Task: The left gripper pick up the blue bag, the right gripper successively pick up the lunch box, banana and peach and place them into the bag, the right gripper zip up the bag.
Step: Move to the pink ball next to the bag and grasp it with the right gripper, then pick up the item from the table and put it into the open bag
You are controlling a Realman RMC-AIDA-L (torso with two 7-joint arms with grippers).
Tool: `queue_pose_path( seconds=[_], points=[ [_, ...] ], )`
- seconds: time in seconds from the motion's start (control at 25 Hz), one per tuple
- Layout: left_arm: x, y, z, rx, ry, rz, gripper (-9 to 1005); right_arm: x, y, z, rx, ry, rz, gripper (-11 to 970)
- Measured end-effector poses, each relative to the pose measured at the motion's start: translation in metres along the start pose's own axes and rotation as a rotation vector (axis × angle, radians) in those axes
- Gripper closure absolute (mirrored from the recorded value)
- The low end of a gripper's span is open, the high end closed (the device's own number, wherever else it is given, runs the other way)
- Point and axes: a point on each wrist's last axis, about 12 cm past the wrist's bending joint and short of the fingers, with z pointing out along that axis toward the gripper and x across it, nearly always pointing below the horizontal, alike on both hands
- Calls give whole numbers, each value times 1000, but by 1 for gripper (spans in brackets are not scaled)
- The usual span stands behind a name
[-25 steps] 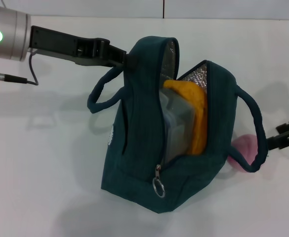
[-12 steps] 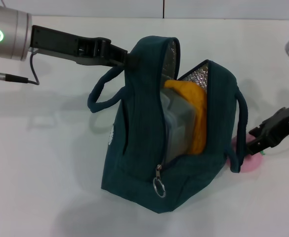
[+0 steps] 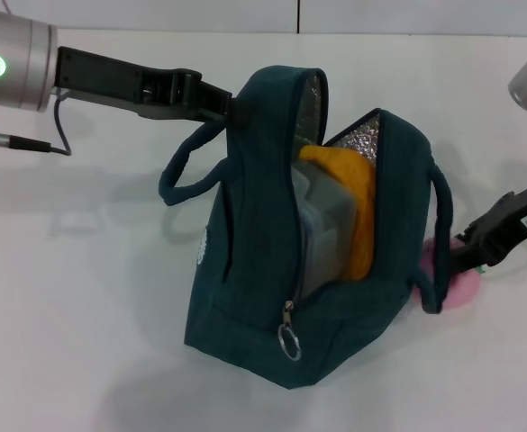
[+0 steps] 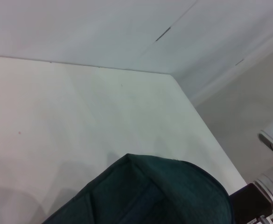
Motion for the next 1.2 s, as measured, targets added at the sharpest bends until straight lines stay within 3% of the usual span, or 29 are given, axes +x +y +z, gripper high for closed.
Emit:
queue_pose_path(
  seconds=[0.32, 0.6, 0.76, 0.88, 1.04, 1.2],
  points=[
    [0, 0, 0, 1, -1, 1, 780, 19, -13, -10, -12, -26, 104, 691],
    [2, -1, 0, 14, -1, -6, 776, 59, -39, -59, 67, -224, 244, 761],
    [2, -2, 0, 22, 6, -17, 774, 65, -28, -95, 5, -541, 139, 792],
    [1, -4, -1, 31, 7, -23, 773, 64, -17, -104, -77, -692, 50, 834],
    [0, -7, -2, 50, 16, -29, 771, 56, -4, -102, -215, -811, -62, 864],
    [0, -9, -2, 57, 26, -36, 768, 37, 5, -85, -337, -850, -134, 882]
  ],
)
